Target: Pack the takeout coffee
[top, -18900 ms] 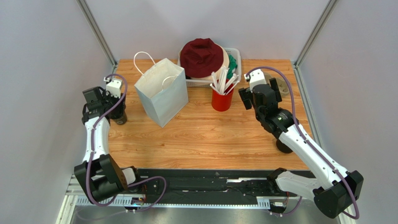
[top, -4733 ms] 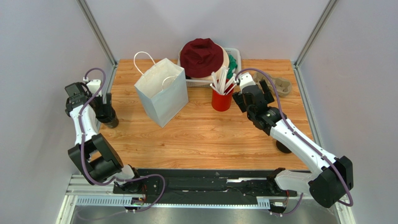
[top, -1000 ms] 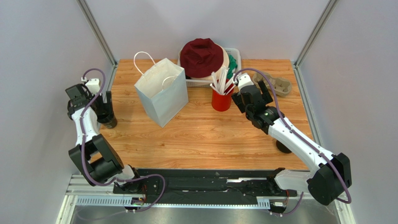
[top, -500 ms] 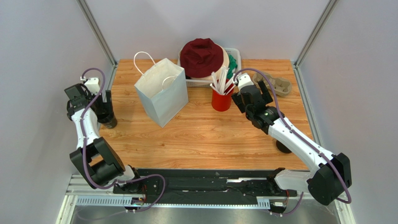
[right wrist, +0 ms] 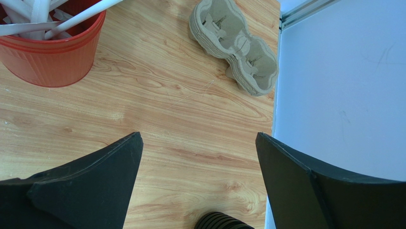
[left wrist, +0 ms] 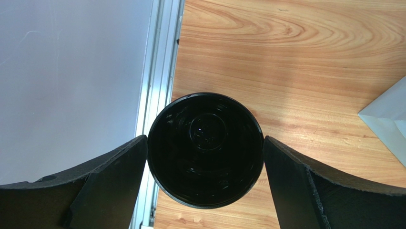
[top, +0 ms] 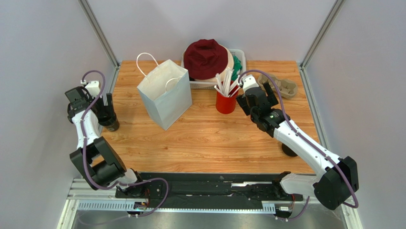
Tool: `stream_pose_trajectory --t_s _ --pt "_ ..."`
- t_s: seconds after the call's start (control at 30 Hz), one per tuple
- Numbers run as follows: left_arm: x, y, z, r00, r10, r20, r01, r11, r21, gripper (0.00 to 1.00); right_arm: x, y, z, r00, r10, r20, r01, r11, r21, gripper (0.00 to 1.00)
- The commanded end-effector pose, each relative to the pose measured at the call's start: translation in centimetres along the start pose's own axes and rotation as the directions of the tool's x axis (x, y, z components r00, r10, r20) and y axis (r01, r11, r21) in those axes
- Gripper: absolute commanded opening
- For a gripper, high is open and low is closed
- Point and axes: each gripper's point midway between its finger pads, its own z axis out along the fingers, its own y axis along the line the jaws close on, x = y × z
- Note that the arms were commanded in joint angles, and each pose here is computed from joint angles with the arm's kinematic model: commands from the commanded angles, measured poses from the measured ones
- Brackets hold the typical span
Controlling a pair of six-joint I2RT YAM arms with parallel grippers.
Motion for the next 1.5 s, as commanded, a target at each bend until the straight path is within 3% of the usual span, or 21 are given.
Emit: stream_pose_trajectory --t_s 0.0,0.5,0.87,1.03,1.47 --pt "0.0 0.7 0.1 1.0 -0.018 -0.001 0.018 1.0 -0.011 0.99 -1.1 -0.4 0.1 0.999 0.035 0.039 -0.035 0.999 0.01 0.96" --pt "0.2 0.7 0.4 1.0 -0.025 -0.008 0.025 1.0 -0.005 0.99 -1.1 -0.3 0.1 0.999 0.033 0.037 -0.033 0.999 0.008 0.95" --pt "0.0 0.6 0.4 1.0 -0.025 0.0 0.025 1.0 0.002 0.82 -1.1 -0.2 0.1 0.999 0.032 0.038 -0.033 0.999 0.007 0.95" --pt "-0.1 0.6 0.3 1.0 -0.023 0.0 0.023 1.0 0.002 0.95 -1.1 -0.2 0.1 0.999 0.032 0.038 -0.033 0.999 0.007 0.95" --pt "-0.4 0.5 -0.7 1.0 -0.009 0.009 0.009 1.0 0.003 0.99 -1.1 -0.3 0.1 0.999 0.031 0.037 -0.032 0.999 0.01 0.95"
